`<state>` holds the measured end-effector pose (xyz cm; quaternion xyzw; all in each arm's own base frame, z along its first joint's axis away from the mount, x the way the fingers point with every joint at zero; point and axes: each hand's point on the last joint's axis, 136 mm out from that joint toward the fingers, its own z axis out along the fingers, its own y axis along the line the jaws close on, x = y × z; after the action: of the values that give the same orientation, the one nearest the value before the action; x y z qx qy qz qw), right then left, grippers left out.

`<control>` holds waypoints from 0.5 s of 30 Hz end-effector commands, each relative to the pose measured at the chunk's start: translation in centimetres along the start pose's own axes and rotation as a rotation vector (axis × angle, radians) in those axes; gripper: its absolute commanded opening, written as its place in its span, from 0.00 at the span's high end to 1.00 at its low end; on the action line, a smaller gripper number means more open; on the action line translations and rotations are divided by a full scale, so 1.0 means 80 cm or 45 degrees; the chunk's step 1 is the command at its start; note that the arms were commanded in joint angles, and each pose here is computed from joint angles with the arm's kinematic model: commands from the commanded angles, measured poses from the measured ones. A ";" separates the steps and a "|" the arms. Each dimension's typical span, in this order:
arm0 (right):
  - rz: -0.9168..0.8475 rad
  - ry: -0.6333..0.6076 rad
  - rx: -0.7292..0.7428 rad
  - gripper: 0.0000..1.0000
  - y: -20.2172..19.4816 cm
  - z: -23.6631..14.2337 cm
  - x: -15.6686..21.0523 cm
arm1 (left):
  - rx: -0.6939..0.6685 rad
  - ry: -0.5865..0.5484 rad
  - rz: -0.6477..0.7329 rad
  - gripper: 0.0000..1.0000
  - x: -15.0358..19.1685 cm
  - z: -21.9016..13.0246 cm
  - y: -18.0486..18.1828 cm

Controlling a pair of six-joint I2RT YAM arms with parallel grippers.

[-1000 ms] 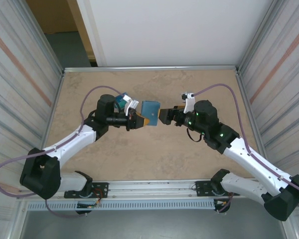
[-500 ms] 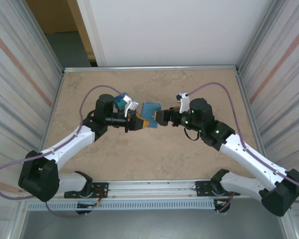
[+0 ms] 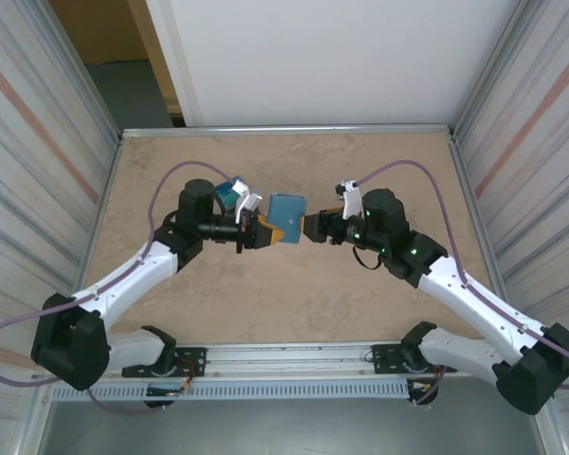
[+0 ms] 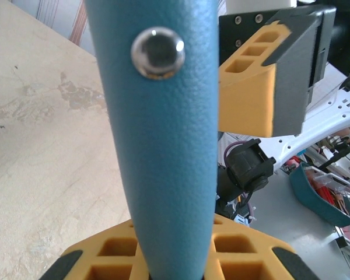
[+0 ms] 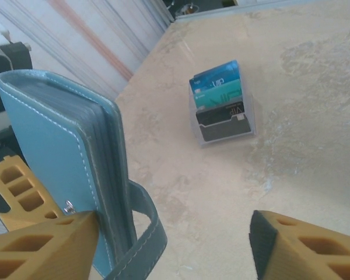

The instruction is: Take the credit cards out of the card holder

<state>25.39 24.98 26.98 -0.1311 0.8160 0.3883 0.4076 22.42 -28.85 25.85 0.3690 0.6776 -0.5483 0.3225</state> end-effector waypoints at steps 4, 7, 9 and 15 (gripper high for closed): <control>-0.042 -0.053 -0.116 0.39 0.016 -0.019 -0.002 | 0.104 -0.095 0.168 1.00 -0.037 -0.010 -0.040; -0.058 -0.068 -0.174 0.41 0.025 -0.024 -0.003 | 0.135 -0.094 0.170 1.00 -0.039 -0.009 -0.045; -0.071 -0.073 -0.221 0.43 0.033 -0.027 -0.004 | 0.157 -0.095 0.175 1.00 -0.040 -0.010 -0.049; -0.099 -0.087 -0.285 0.46 0.045 -0.031 -0.005 | 0.244 -0.073 0.194 1.00 -0.036 -0.008 -0.066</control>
<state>23.00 25.21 28.73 -0.1680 0.7750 0.4460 0.4149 21.20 -29.16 28.37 0.3958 0.6307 -0.5775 0.3346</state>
